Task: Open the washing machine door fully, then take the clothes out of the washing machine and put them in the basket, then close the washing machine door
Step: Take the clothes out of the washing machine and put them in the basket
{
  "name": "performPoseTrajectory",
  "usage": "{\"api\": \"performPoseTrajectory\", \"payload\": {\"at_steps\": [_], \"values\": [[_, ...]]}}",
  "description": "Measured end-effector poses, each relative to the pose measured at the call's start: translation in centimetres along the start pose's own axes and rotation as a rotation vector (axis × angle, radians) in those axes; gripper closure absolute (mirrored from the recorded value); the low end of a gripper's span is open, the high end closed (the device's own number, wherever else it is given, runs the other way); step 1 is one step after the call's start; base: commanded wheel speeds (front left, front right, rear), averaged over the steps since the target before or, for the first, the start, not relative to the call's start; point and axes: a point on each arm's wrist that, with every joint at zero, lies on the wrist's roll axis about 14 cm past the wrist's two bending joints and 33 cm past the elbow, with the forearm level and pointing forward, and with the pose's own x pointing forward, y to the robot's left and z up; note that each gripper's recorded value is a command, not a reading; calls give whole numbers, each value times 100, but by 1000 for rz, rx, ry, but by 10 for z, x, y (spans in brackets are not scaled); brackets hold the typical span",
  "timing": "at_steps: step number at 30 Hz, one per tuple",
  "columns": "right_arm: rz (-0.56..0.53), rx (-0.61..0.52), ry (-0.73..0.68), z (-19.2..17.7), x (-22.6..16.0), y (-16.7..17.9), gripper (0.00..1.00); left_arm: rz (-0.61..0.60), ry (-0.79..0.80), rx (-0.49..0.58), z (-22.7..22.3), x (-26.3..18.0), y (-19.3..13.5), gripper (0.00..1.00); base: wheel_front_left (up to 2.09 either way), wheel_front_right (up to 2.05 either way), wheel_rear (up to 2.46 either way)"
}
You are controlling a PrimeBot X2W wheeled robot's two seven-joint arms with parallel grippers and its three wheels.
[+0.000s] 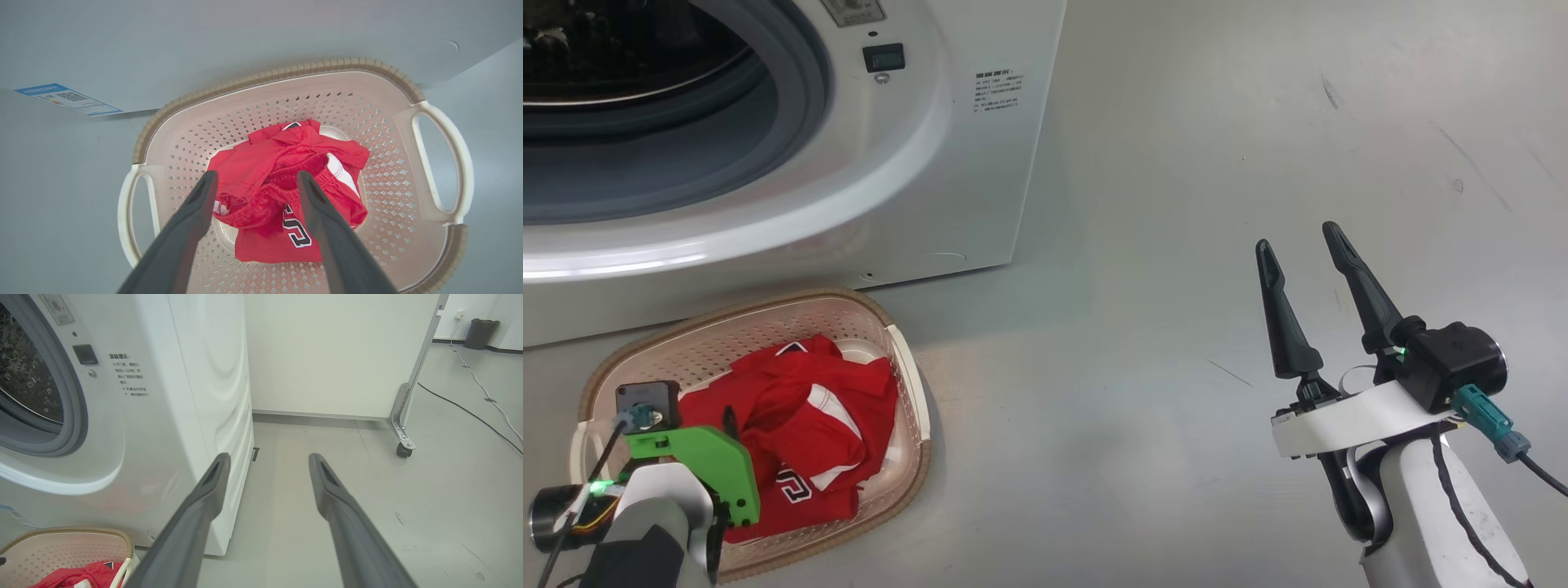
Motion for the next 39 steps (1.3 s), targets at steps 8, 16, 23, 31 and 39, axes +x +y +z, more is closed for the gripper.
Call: {"api": "performPoseTrajectory", "payload": {"at_steps": [8,16,23,31,39], "values": [[26,11,-34,12,1,9,0,-27,-169,-18,38,-15,-10,0,0,0,0],[52,26,-79,27,1,18,0,-48,-374,-27,80,-42,-10,0,0,0,0],[80,37,-107,37,-2,29,0,-74,-505,-25,112,-71,-13,0,0,0,0],[119,47,-122,43,-8,43,0,-69,-636,-19,144,-104,-7,0,0,0,0],[149,52,-148,52,-16,54,0,-67,-800,-42,172,-150,-4,0,0,0,0]]}}
